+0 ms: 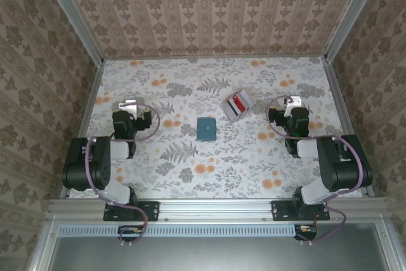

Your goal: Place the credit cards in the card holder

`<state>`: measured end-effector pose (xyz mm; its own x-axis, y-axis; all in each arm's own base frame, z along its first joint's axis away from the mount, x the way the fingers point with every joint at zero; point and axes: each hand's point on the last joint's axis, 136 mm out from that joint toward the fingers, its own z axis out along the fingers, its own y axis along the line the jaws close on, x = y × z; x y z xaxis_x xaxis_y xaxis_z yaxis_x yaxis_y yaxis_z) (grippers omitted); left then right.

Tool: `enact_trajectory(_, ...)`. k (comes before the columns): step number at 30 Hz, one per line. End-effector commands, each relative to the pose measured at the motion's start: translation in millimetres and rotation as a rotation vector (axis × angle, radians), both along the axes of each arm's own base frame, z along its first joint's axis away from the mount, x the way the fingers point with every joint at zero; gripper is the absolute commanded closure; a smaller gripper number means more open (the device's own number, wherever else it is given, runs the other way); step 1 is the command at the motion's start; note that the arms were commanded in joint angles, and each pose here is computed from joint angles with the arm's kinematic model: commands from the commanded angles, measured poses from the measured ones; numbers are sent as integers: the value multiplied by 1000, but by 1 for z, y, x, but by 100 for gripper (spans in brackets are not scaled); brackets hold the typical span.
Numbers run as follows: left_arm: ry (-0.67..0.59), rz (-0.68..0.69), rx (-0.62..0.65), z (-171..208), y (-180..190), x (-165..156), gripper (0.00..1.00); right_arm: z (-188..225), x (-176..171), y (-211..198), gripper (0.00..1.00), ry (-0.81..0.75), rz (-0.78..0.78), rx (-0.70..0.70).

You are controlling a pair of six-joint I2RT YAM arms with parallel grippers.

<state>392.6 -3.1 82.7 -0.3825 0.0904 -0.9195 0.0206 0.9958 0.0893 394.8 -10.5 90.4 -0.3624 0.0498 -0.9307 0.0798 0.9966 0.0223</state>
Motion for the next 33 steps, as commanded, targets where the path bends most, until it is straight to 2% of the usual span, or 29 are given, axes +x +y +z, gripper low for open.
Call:
enact_trajectory(1,-27,-15,5,11,-1,7,0,7,5,3,0,-17,22,-2)
enact_trajectory(25,-35,-13,8,13,-1,7,0,8,5,4,0,-21,22,-5)
enact_trajectory(30,-20,42,11,36,7,4,0,34,-3,-7,0,-2,-56,1)
enact_trajectory(33,69,53,-48,55,4,5,0,55,-9,-12,0,66,-111,71)
